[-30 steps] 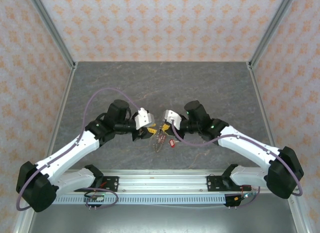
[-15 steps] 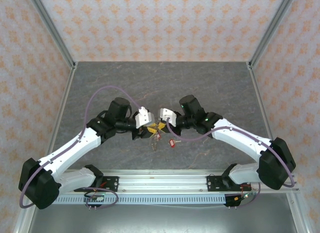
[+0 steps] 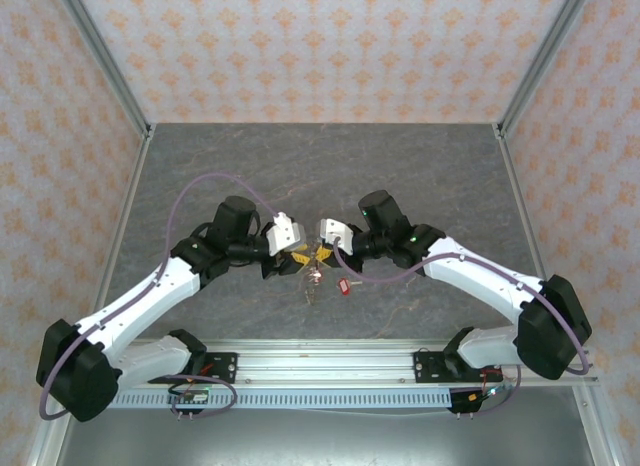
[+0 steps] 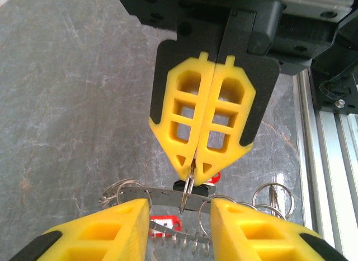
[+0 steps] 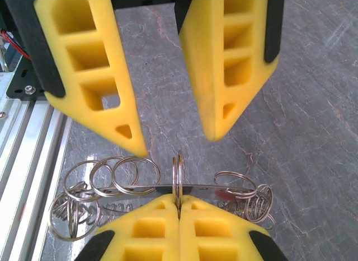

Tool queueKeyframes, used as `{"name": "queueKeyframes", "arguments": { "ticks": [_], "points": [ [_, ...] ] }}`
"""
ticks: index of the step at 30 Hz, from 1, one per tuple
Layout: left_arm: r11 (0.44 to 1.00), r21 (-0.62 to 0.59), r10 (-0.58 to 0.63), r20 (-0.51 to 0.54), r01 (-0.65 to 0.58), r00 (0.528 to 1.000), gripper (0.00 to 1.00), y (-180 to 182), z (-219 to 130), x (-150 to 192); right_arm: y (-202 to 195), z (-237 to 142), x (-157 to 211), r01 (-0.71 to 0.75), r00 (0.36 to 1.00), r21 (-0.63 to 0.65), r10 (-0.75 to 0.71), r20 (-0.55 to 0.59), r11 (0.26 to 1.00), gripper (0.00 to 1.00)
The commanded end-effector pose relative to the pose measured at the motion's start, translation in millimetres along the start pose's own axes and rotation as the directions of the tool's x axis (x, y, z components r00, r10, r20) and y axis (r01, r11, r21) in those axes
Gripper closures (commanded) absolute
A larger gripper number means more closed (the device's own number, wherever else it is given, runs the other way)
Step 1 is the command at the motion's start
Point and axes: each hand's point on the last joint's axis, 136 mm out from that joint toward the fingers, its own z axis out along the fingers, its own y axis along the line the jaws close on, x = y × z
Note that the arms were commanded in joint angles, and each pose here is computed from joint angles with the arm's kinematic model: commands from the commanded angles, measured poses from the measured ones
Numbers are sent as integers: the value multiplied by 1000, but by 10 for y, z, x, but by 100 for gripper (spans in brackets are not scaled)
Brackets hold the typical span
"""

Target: Put the keys on the keyring

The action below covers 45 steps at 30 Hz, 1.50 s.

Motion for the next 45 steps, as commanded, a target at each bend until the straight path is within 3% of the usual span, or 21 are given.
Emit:
{"name": "queueKeyframes", "arguments": {
  "ticks": [1, 19, 25, 30, 45],
  "points": [
    [999, 32, 35, -46, -34, 998, 67, -10, -26, -19, -4, -85, -220, 59, 995, 6, -60, 80, 998, 100],
    [997, 49, 52, 1, -52, 999, 74, -1, 0, -132, -5, -75, -257, 27, 994, 2, -27, 109, 1000, 100],
    [997, 57, 53, 6, -53, 999, 84, 4, 3, -161, -4, -87, -261, 26, 993, 11, -28, 117, 1000, 100],
    [997, 55, 46, 21, -47, 999, 100, 3, 2, -194, -15, -92, -251, 7, 993, 23, -10, 121, 1000, 100],
    [999, 27, -28, 207, 23, 978, 100, 25, 17, -355, -12, -126, -236, -110, 964, 41, 96, 247, 993, 90]
  ]
}}
